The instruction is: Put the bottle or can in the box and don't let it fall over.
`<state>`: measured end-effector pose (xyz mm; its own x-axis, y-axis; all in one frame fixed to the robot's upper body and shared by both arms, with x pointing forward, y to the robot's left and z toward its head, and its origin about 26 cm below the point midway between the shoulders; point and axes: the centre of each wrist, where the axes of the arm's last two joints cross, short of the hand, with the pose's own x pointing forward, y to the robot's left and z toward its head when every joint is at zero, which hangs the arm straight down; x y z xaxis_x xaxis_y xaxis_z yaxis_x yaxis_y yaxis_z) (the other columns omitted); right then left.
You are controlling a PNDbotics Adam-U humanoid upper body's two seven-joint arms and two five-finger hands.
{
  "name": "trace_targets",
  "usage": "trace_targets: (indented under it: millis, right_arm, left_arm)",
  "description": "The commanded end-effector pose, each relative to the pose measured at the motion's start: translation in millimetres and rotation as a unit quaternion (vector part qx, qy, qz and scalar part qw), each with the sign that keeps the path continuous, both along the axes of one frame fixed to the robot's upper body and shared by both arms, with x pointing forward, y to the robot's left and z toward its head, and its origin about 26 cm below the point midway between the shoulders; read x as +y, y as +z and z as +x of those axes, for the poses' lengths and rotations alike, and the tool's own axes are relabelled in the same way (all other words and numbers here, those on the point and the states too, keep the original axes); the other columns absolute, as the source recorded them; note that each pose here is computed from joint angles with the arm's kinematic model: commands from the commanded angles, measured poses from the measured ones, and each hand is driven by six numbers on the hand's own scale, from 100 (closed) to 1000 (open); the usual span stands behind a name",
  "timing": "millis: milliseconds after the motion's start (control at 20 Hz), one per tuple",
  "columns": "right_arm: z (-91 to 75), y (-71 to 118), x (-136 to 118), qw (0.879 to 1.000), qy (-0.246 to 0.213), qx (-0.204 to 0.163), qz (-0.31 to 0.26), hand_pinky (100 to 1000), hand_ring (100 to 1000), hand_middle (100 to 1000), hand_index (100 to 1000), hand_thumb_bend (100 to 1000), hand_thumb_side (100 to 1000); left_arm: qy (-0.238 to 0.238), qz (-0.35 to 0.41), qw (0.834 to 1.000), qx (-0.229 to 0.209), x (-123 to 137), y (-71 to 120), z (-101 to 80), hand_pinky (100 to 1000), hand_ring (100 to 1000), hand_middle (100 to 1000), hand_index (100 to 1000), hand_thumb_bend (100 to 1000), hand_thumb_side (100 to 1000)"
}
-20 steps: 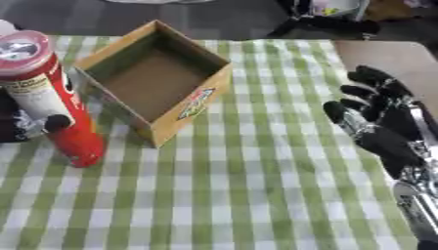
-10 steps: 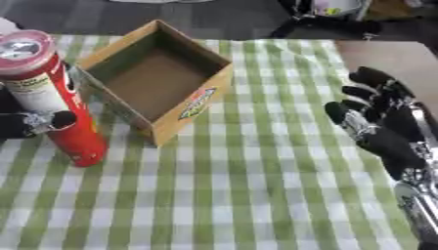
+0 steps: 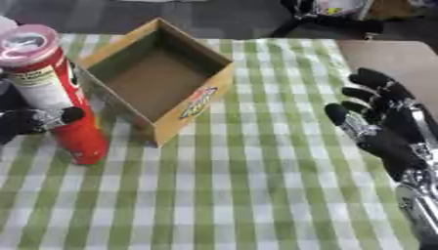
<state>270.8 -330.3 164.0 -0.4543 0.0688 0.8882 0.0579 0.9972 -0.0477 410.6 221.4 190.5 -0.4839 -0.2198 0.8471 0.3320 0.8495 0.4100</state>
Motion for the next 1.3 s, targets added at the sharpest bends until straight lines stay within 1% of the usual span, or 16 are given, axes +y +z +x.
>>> trace_targets:
  millis: [50,250,300,400,500,600,750,850,1000,1050,1100,1150,1250,1300]
  right_arm:
    - [-1.1,8.9,-0.3,1.000,0.001,-0.013,-0.009,791,807,800,831,598,172]
    - [-1.1,9.1,-0.2,1.000,0.000,-0.013,-0.008,792,807,800,832,598,173]
    - [-1.0,9.2,-0.2,1.000,0.000,-0.013,-0.008,792,807,800,832,598,173]
    - [-1.0,9.3,-0.3,1.000,0.000,-0.013,-0.008,792,807,800,832,597,173]
    - [-1.1,9.2,-0.5,1.000,0.000,-0.013,-0.008,792,807,800,832,597,173]
    - [-1.2,9.2,-0.6,1.000,-0.001,-0.013,-0.008,792,807,800,831,596,173]
    - [-1.2,9.0,-0.6,1.000,-0.001,-0.012,-0.007,792,806,800,831,596,172]
    - [-1.3,8.6,-0.6,1.000,-0.001,-0.011,-0.007,792,806,799,831,595,172]
    - [-1.4,8.3,-0.4,1.000,-0.001,-0.010,-0.007,792,806,799,831,594,172]
    - [-1.4,8.2,-0.3,1.000,-0.001,-0.010,-0.007,792,806,799,830,594,171]
    - [-1.4,8.1,-0.3,1.000,-0.001,-0.010,-0.006,792,806,799,830,594,171]
    - [-1.5,8.0,-0.3,1.000,-0.001,-0.010,-0.006,792,806,798,830,594,171]
    - [-1.5,7.9,-0.4,1.000,-0.001,-0.009,-0.006,792,806,798,830,593,171]
    - [-1.6,7.7,-0.4,1.000,-0.001,-0.009,-0.006,792,806,798,830,593,171]
  left_arm:
    - [-0.004,-0.003,1.000,-0.016,-1.6,11.5,0.8,658,839,711,773,808,175]
    - [-0.003,-0.008,1.000,-0.014,-1.6,10.7,0.4,592,741,610,689,790,130]
    - [-0.002,-0.009,1.000,-0.013,-1.4,10.6,0.3,577,722,597,674,785,122]
    - [-0.001,-0.012,1.000,-0.012,-1.4,10.6,0.2,517,654,558,630,751,100]
    - [-0.001,-0.016,1.000,-0.010,-1.3,11.2,0.0,449,580,514,583,701,100]
    - [-0.004,-0.023,1.000,-0.008,-1.7,12.0,-0.3,366,502,451,524,627,100]
    - [-0.009,-0.031,0.999,-0.006,-1.6,13.1,-0.7,296,432,375,449,532,100]
    - [-0.010,-0.035,0.999,-0.005,-1.5,13.4,-0.8,257,393,333,401,470,100]
    - [-0.012,-0.034,0.999,-0.006,-2.2,14.3,-1.2,226,365,291,347,443,100]
    - [-0.013,-0.033,0.999,-0.008,-2.3,14.6,-1.3,201,353,274,324,415,100]
    - [-0.015,-0.032,0.999,-0.009,-2.5,15.0,-1.5,199,341,259,307,391,100]
    - [-0.016,-0.030,0.999,-0.009,-2.5,15.4,-1.7,193,320,238,284,355,100]
    - [-0.018,-0.028,0.999,-0.011,-2.2,16.6,-2.3,165,276,196,241,224,100]
    - [-0.019,-0.027,0.999,-0.012,-1.9,17.5,-2.6,160,264,184,229,194,100]
